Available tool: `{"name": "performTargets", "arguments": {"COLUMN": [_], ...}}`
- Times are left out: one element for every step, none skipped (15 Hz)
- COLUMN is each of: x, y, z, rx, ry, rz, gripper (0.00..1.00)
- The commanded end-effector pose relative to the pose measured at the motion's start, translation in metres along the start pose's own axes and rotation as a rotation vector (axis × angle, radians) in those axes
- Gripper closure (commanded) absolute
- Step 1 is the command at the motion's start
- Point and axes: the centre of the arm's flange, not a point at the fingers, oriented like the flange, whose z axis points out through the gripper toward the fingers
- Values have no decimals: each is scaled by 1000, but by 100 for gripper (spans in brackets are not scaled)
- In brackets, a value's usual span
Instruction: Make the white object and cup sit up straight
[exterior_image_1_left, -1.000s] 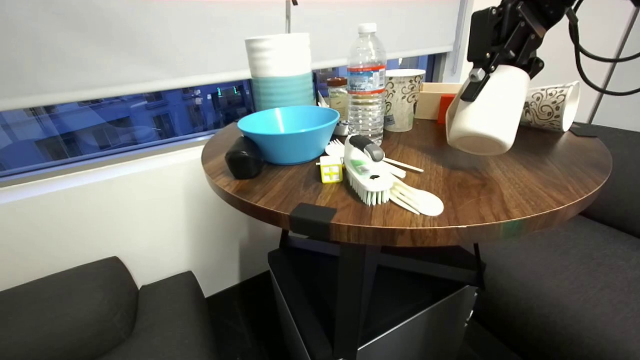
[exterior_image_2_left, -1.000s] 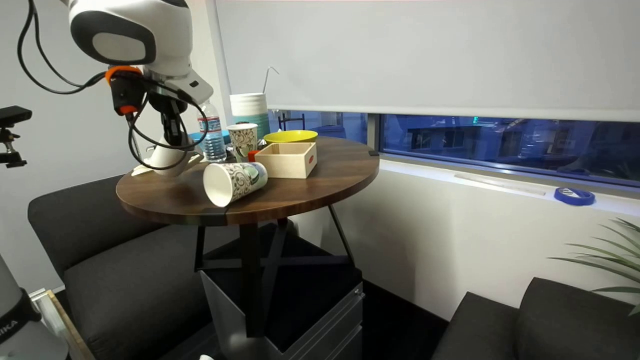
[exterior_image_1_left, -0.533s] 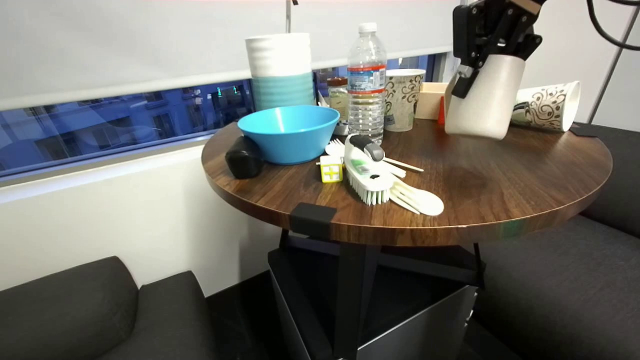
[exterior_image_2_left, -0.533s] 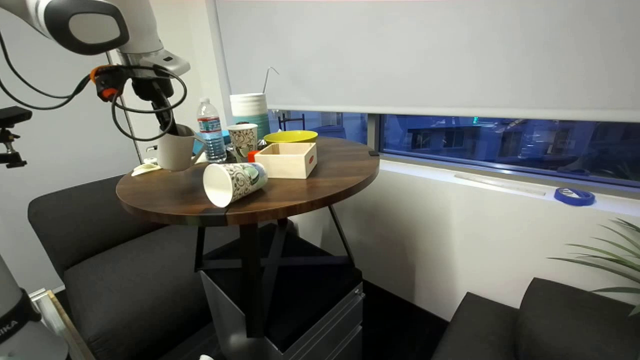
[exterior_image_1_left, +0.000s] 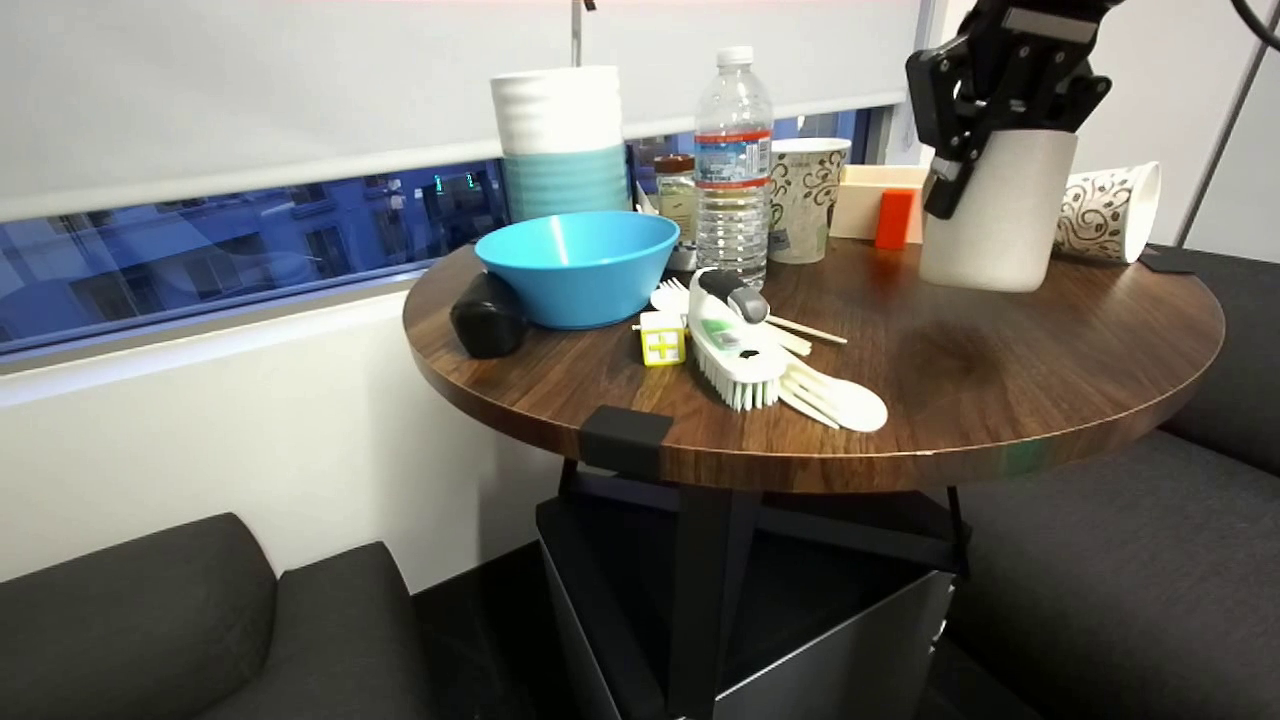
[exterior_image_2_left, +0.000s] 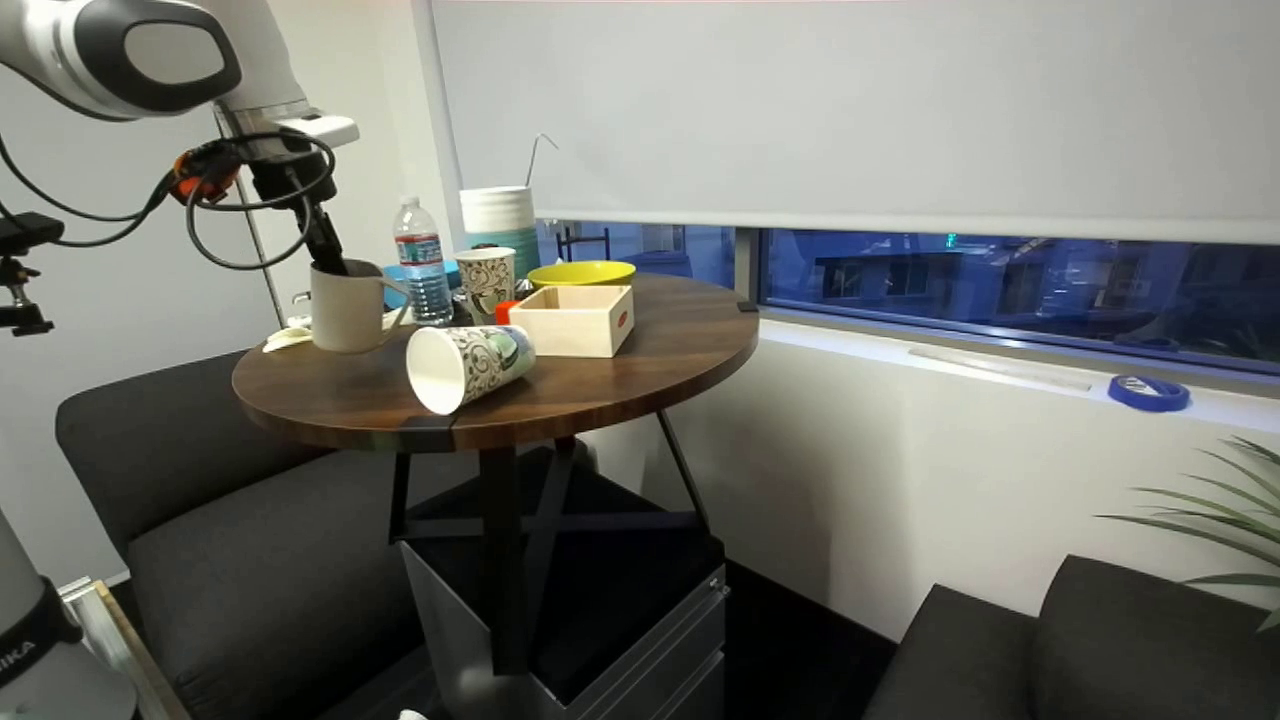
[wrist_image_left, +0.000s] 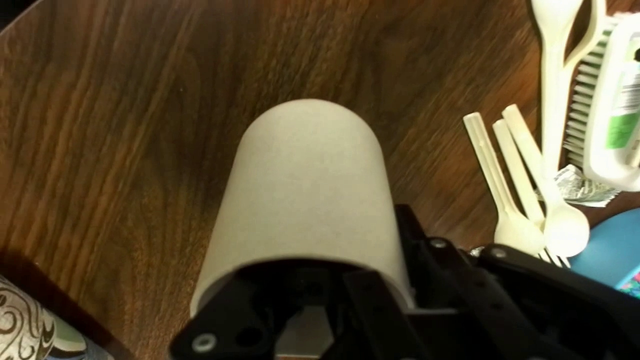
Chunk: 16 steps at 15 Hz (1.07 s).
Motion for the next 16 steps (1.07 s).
{"name": "performTargets", "arguments": {"x": [-13,-15,-16,-17,-17,-17,-18,-19,-19,-18,-17,-16,-14,-13,-10,-7], "y": [-5,-6,-8,-10,-9,-9,-9,-9,-8,-7,-7,-5,-2,1,6,11], "z": [10,12,13,15,17,19,20,22,22,21,19,15,8,1,-11,-22], "rx": [-31,-31,-29,-30,-33,-39,-43,-49,-55,-56,-52,-50,-47,-45,-30,-10], "ry": [60,78,94,105,112,117,122,121,118,114,107,119,131,145,156,169], "rz": [58,66,70,75,81,83,85,83,83,85,86,94,100,102,109,124], "gripper": [98,98,98,98,98,98,98,75,64,57,52,45,37,31,23,17]}}
